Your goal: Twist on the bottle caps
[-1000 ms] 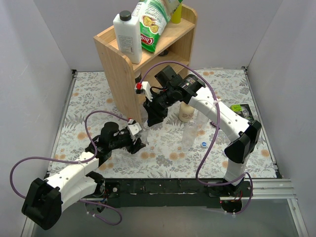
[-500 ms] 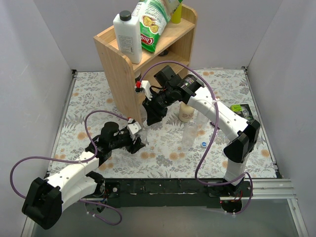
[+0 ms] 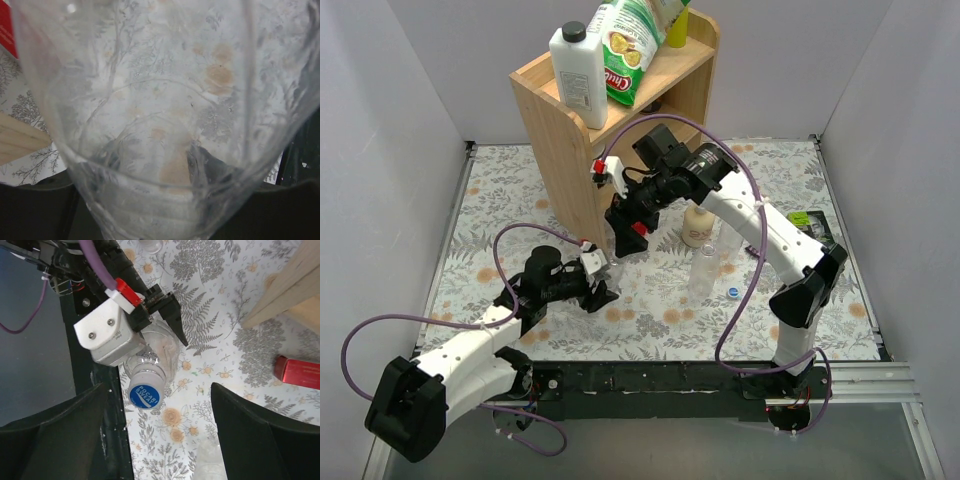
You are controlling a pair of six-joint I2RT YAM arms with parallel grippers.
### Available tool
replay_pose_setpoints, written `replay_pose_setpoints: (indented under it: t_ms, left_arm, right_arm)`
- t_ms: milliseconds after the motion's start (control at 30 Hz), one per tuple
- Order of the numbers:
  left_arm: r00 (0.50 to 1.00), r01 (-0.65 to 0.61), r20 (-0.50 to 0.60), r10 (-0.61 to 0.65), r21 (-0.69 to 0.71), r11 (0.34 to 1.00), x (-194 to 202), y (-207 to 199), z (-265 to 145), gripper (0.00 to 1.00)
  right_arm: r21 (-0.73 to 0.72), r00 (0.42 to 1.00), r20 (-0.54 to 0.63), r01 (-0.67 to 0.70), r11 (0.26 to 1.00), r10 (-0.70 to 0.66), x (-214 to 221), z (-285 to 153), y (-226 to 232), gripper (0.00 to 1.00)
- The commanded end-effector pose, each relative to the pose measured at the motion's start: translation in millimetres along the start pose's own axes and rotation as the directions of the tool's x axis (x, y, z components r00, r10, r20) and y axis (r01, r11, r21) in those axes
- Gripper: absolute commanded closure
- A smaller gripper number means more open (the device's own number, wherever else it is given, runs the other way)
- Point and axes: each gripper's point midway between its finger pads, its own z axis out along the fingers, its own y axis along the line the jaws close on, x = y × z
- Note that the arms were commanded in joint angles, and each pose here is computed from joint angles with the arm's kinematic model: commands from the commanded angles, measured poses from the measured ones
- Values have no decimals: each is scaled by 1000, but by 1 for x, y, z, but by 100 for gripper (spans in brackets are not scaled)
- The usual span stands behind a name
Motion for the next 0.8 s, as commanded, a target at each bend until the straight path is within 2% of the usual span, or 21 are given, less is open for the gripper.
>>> replay_pose_setpoints:
  t_ms: [0,133,200,233,300,367,400,433,567,633,767]
  left_arm:
    - [999,-30,25,28,76,997,-10,-10,2,100]
    - [999,-33,29,30,126,991,-10,-17,3,100]
    - [998,-51,34,46,166,985,-13,-22,3,100]
    - [998,-56,50,46,207,977,-17,-29,2,100]
    - [999,-45,37,37,258,965,-17,-37,1,100]
    - [999,-46,41,35,312,949,-20,-45,0,100]
    - [999,-35,27,27,327,944,-21,-46,-1,100]
    - [999,-52,29,45,347,937,-21,-48,-1,100]
    - [996,-85,16,85,376,923,-18,-50,-3,100]
    - [996,-91,10,94,383,919,-18,-50,-3,100]
    - [993,-107,4,114,392,914,-20,-49,-2,100]
  right_arm:
    - [31,988,75,131,991,-133,-19,-39,19,9]
    - [47,975,61,212,976,-215,-6,-52,21,8]
    - [6,960,70,270,963,-270,1,-49,28,8]
    - [32,916,124,380,924,-381,-7,-59,33,7]
    - [29,870,151,470,882,-468,3,-52,36,7]
    - [119,737,212,632,766,-642,-12,-67,47,7]
    - [119,713,198,664,738,-673,-5,-61,48,7]
    - [147,649,191,722,676,-736,-8,-65,52,7]
    - [90,582,161,795,600,-797,-3,-54,62,9]
    - [63,587,156,797,601,-794,0,-49,63,11]
    - [9,533,151,842,540,-833,7,-40,74,15]
